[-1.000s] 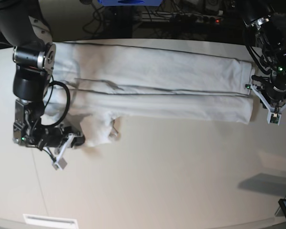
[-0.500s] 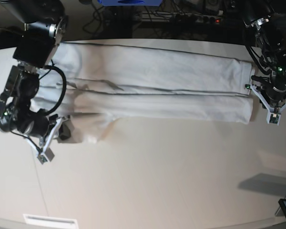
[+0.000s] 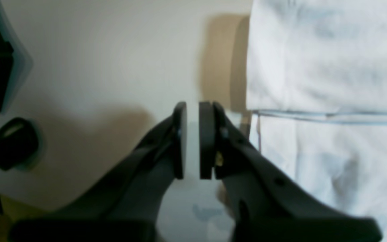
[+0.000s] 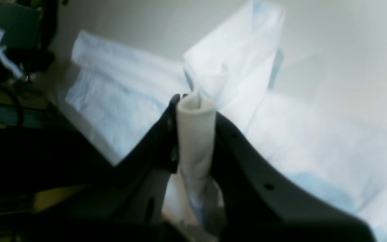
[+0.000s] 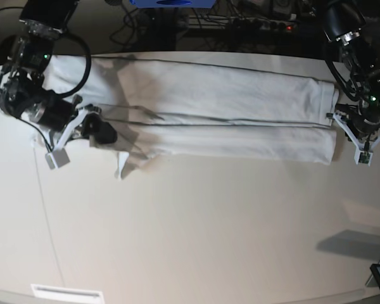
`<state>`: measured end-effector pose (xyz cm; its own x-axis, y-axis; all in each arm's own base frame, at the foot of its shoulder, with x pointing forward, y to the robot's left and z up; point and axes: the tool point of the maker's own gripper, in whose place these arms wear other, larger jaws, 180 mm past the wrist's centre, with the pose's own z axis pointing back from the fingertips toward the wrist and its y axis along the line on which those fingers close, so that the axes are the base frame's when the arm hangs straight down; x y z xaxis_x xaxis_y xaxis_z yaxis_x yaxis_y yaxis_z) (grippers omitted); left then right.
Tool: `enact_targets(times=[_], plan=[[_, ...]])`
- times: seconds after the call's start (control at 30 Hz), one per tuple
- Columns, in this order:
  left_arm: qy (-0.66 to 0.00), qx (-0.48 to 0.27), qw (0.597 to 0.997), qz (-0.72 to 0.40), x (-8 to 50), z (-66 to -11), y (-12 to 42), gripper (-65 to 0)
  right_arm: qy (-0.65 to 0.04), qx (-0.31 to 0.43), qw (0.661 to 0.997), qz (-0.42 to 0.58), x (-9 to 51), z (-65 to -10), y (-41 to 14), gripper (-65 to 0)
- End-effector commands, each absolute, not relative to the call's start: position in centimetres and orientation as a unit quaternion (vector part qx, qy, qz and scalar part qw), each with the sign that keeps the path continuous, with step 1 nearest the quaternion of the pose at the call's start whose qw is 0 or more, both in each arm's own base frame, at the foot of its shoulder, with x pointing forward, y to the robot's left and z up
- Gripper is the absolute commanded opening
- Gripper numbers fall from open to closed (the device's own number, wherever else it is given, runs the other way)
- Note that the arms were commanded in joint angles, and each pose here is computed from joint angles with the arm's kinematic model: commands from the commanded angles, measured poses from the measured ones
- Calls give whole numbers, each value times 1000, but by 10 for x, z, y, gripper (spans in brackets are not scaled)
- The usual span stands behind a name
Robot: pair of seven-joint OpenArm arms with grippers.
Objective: Fold the T-shirt properly
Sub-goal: 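Lift the sleeve flap with the right gripper and fold it onto the strip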
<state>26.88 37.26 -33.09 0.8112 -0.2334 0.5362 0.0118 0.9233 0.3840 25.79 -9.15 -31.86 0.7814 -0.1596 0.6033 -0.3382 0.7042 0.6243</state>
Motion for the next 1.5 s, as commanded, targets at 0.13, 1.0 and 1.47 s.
enact_targets(times=[0.13,1.0,1.47], plan=[[-324,200,922,-68,280,-313,378,-593,-325,417,848,39,237,-314,-85,-649],[-327,197,922,-69,280,-313,377,-593,-242,375,893,52,162,-343,-103,-649],[-327,198,922,-69,280,-312,377,-593,-239,326,913,61,165,-354,-122,-649]])
